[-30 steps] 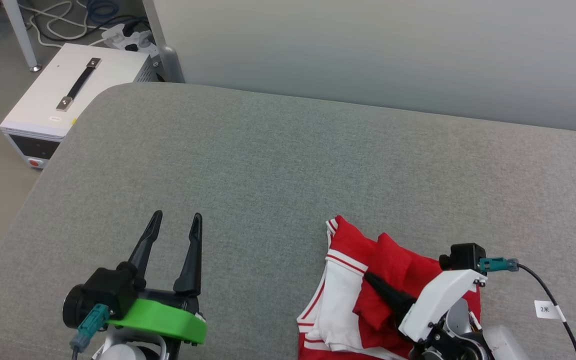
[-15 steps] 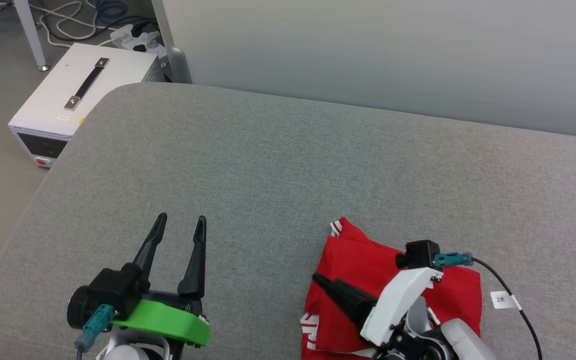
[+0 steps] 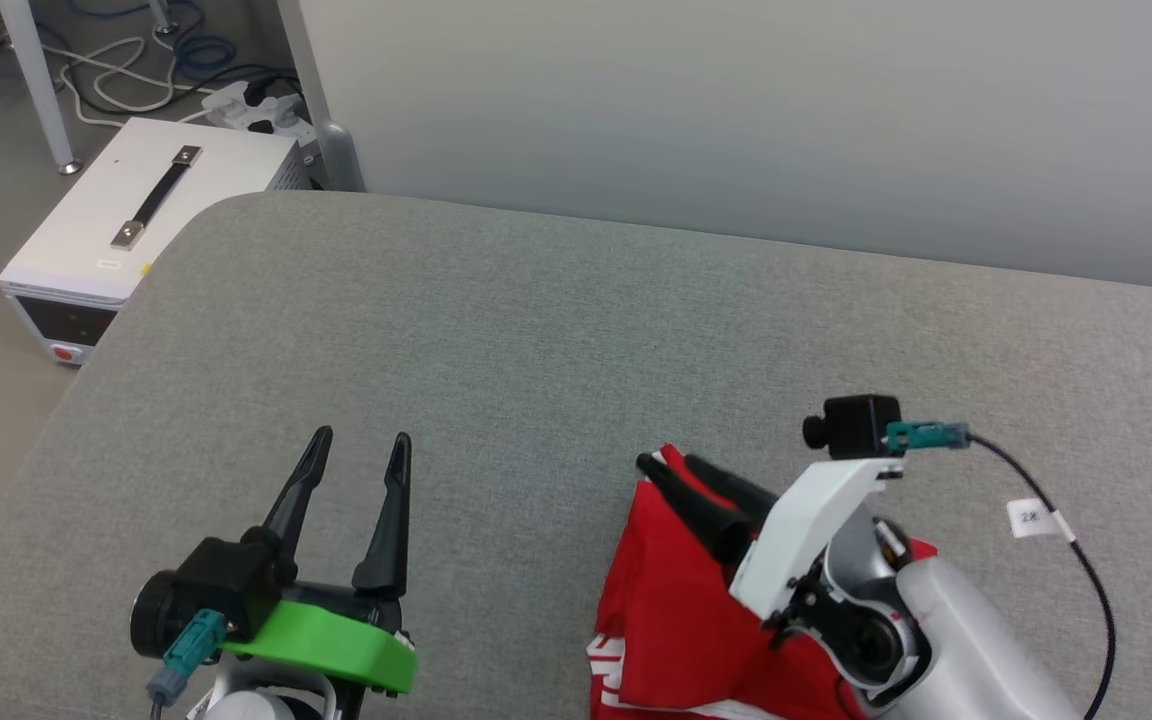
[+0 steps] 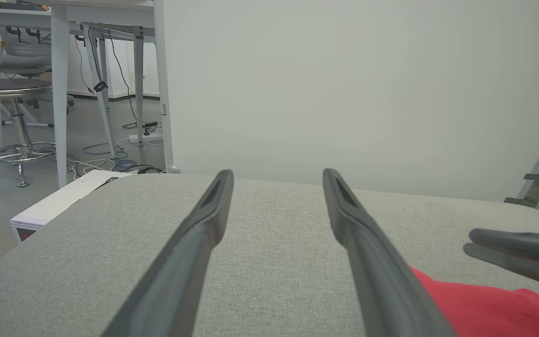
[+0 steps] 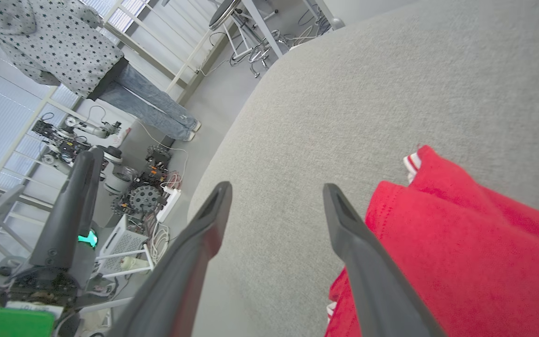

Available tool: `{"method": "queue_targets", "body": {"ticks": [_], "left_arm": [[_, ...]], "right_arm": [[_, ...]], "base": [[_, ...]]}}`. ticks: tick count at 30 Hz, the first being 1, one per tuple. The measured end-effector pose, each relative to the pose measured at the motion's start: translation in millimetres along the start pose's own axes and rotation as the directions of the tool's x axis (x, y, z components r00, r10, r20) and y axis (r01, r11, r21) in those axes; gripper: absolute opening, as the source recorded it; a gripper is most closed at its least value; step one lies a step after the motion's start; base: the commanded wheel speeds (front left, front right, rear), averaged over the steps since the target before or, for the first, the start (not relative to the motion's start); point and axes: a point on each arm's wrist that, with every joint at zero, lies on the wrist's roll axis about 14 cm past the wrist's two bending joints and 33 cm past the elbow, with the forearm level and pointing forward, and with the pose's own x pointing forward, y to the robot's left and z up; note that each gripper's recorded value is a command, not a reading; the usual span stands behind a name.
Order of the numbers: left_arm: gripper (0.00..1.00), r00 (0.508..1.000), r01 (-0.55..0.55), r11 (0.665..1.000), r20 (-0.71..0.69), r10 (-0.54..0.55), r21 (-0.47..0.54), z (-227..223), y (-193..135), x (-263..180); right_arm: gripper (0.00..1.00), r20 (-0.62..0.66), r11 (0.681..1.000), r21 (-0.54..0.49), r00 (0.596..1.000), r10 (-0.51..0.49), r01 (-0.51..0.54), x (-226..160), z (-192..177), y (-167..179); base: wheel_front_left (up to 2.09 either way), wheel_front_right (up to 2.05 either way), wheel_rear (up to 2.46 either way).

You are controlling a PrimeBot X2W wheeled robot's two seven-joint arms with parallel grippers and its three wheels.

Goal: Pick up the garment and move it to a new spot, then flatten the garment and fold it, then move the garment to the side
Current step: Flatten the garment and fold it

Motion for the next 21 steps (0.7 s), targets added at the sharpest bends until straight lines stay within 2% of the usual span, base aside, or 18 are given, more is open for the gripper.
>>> {"method": "queue_targets", "body": {"ticks": [2, 3, 6, 8, 12, 15, 16, 21], "left_arm": [[1.00, 1.000, 0.011, 1.000, 0.000, -0.011, -0.003, 0, -3, 2], [1.00, 1.000, 0.017, 1.000, 0.000, -0.017, -0.006, -1, -5, 3], [1.00, 0.999, 0.034, 0.999, -0.001, -0.034, -0.018, -2, -11, 7], [1.00, 0.999, 0.048, 0.999, -0.002, -0.048, -0.023, -3, -16, 10], [1.00, 0.997, 0.078, 0.996, -0.005, -0.078, -0.035, -6, -26, 15], [1.00, 0.995, 0.098, 0.994, -0.003, -0.098, -0.047, -7, -34, 19], [1.00, 0.994, 0.105, 0.993, -0.002, -0.106, -0.052, -7, -36, 21], [1.00, 0.990, 0.140, 0.988, -0.012, -0.142, -0.067, -12, -48, 27]], "right_arm": [[1.00, 0.041, 0.989, -0.140, 0.999, -0.036, 0.042, -6, 21, -9], [1.00, 0.069, 0.970, -0.231, 0.996, -0.060, 0.075, -12, 35, -16], [1.00, 0.159, 0.883, -0.434, 0.980, -0.120, 0.179, -32, 71, -36], [1.00, 0.221, 0.829, -0.506, 0.965, -0.142, 0.238, -46, 91, -46], [1.00, 0.358, 0.729, -0.585, 0.920, -0.159, 0.354, -78, 128, -60], [1.00, 0.425, 0.664, -0.613, 0.887, -0.179, 0.428, -103, 139, -73], [1.00, 0.449, 0.649, -0.610, 0.873, -0.189, 0.454, -112, 141, -78], [1.00, 0.554, 0.613, -0.551, 0.798, -0.238, 0.566, -152, 144, -97]], "base": [[0.00, 0.00, 0.00], [0.00, 0.00, 0.00], [0.00, 0.00, 0.00], [0.00, 0.00, 0.00], [0.00, 0.00, 0.00], [0.00, 0.00, 0.00], [0.00, 0.00, 0.00], [0.00, 0.00, 0.00]]}}
